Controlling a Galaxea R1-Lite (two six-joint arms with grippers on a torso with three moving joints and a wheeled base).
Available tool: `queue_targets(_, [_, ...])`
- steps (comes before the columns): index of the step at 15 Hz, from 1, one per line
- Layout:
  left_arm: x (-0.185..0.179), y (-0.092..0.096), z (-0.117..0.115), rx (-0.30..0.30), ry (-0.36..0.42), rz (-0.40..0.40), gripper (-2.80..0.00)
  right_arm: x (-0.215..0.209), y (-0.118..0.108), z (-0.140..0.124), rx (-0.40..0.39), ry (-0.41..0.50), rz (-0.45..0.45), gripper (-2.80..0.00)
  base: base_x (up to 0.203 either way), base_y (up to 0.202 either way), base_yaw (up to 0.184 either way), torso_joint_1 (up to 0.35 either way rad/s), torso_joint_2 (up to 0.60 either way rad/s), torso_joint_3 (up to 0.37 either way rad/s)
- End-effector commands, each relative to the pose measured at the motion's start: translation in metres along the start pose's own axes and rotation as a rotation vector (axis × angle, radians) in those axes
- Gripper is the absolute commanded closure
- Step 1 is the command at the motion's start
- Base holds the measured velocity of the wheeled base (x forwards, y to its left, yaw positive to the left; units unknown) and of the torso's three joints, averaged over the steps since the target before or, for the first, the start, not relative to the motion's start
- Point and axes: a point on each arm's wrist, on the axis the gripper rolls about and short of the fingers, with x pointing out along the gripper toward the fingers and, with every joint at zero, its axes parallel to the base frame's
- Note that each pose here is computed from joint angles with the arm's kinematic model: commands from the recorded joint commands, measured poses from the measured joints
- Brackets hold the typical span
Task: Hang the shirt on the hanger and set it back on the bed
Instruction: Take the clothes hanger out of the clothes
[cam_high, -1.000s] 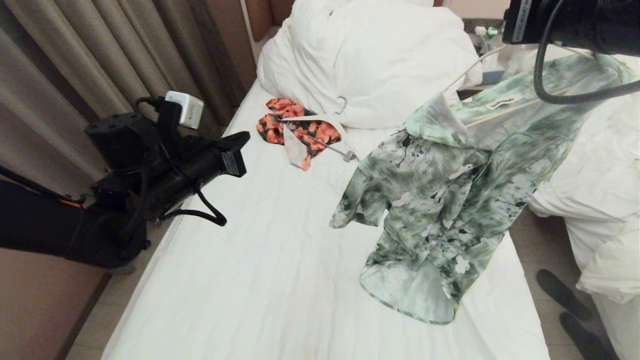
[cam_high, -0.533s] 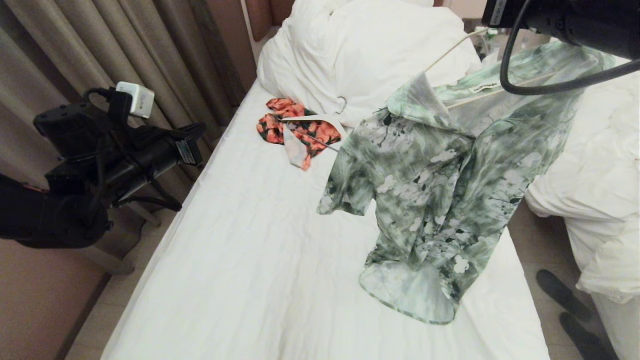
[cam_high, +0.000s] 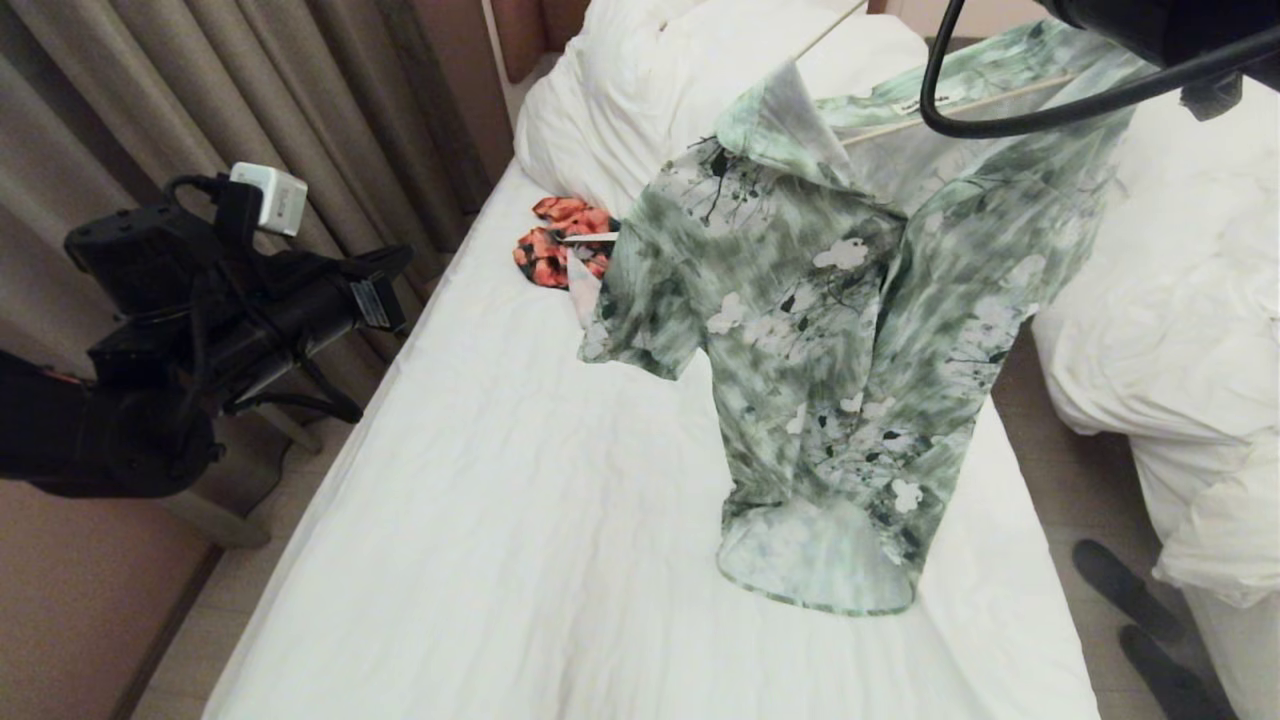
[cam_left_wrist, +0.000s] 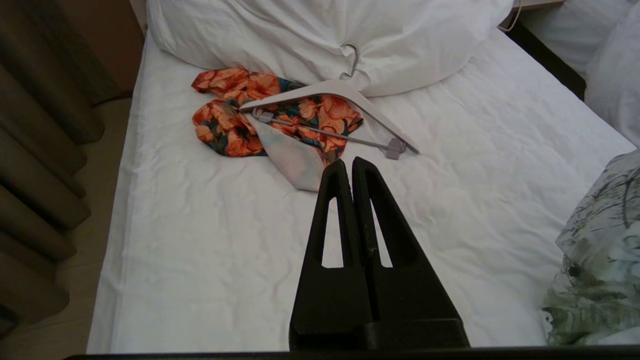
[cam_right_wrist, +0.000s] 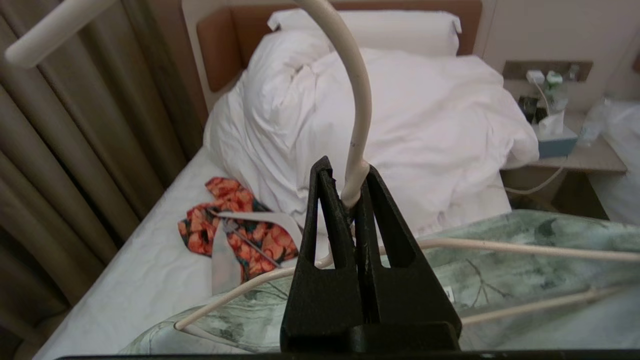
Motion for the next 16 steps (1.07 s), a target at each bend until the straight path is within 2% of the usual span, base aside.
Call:
queue_targets(1, [-0.001, 0.000, 0.001, 0.002, -0.007, -0.001, 0.00, -0.001, 0.002, 0.003, 0.000, -0.019, 0.009, 0.00, 0.000, 0.000, 0.000, 0.000, 0.00, 0.000])
queue_targets(5, [-0.001, -0.003, 0.002, 0.000, -0.010, -0.008, 0.00, -0.008, -0.002, 0.019, 0.004, -0.079, 0.067, 0.00, 0.000, 0.000, 0.000, 0.000, 0.00, 0.000])
queue_targets(10, [-0.002, -0.003, 0.002, 0.000, -0.010, -0.009, 0.00, -0.012, -0.004, 0.027, -0.015, -0.110, 0.110, 0.00, 0.000, 0.000, 0.000, 0.000, 0.00, 0.000])
queue_targets(16, [-0.001, -0.003, 0.002, 0.000, -0.009, -0.010, 0.00, -0.013, -0.006, 0.032, -0.018, -0.136, 0.106, 0.00, 0.000, 0.000, 0.000, 0.000, 0.00, 0.000])
